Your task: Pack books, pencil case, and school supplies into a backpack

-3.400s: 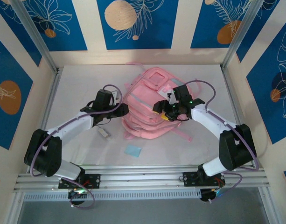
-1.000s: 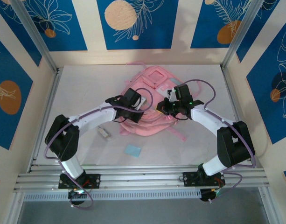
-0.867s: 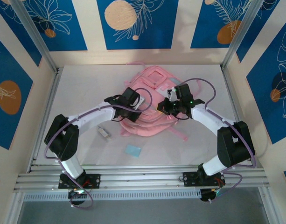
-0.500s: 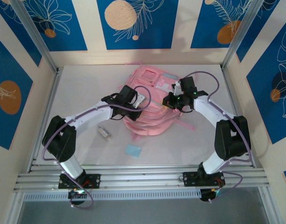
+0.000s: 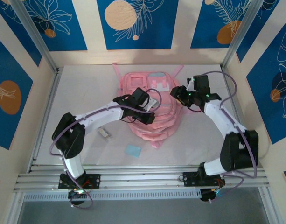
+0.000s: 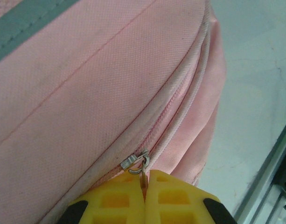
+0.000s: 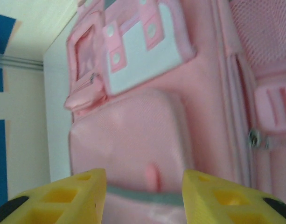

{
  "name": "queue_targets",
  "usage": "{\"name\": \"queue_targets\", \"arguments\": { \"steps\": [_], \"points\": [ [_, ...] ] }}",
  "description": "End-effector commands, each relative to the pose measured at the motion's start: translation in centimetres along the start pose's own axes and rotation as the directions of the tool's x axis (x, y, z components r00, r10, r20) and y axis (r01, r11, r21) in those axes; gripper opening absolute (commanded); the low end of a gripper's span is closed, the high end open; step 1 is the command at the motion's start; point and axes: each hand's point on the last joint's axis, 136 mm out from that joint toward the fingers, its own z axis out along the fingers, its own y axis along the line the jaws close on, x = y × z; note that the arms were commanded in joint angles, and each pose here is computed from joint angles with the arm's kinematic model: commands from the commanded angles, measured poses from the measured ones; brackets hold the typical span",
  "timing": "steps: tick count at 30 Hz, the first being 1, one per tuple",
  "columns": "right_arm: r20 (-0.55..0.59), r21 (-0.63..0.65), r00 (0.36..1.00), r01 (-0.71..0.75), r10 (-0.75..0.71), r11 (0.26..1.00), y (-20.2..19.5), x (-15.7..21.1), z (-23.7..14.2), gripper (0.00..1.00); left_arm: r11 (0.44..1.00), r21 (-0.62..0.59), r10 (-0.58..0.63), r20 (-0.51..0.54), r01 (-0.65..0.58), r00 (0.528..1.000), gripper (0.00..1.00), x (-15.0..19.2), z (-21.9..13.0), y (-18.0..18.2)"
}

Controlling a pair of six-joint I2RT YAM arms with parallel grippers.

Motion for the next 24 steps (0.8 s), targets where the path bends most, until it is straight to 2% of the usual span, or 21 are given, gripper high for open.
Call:
{"name": "queue_targets", "arguments": {
  "steps": [1, 5, 13, 17, 20, 24],
  "points": [
    [-0.032, 0.004, 0.996, -0.087, 0.088, 0.996, -0.4, 2.5, -1.3, 0.48, 0.992, 0.122, -0.004, 0.039, -0.001, 0.999, 0.0, -2.0, -0.2, -3.0],
    [-0.063, -0.012, 0.988, -0.142, 0.141, 0.99, -0.6, 4.8, -1.7, 0.5, 0.987, 0.16, -0.008, 0.063, -0.003, 0.998, 0.0, -2.8, -0.3, -4.0],
    [-0.167, -0.035, 0.96, -0.233, 0.224, 0.972, -0.7, 8.2, 0.7, 0.51, 0.981, 0.195, -0.012, 0.067, -0.001, 0.998, 0.0, -3.0, 0.1, -5.1],
    [-0.181, -0.022, 0.955, -0.242, 0.235, 0.97, -1.0, 8.8, 2.1, 0.51, 0.98, 0.198, -0.011, 0.063, -0.002, 0.998, 0.0, -2.8, 0.2, -5.4],
    [-0.156, -0.015, 0.959, -0.24, 0.235, 0.971, -1.2, 8.4, 3.0, 0.45, 0.98, 0.2, 0.0, 0.061, -0.012, 0.998, 0.0, -2.5, 0.0, -5.5],
    [-0.189, -0.034, 0.953, -0.247, 0.236, 0.969, -0.1, 9.3, 3.0, 0.48, 0.988, 0.152, -0.011, 0.054, 0.002, 0.999, 0.0, -2.0, -0.1, -4.6]
  ]
}}
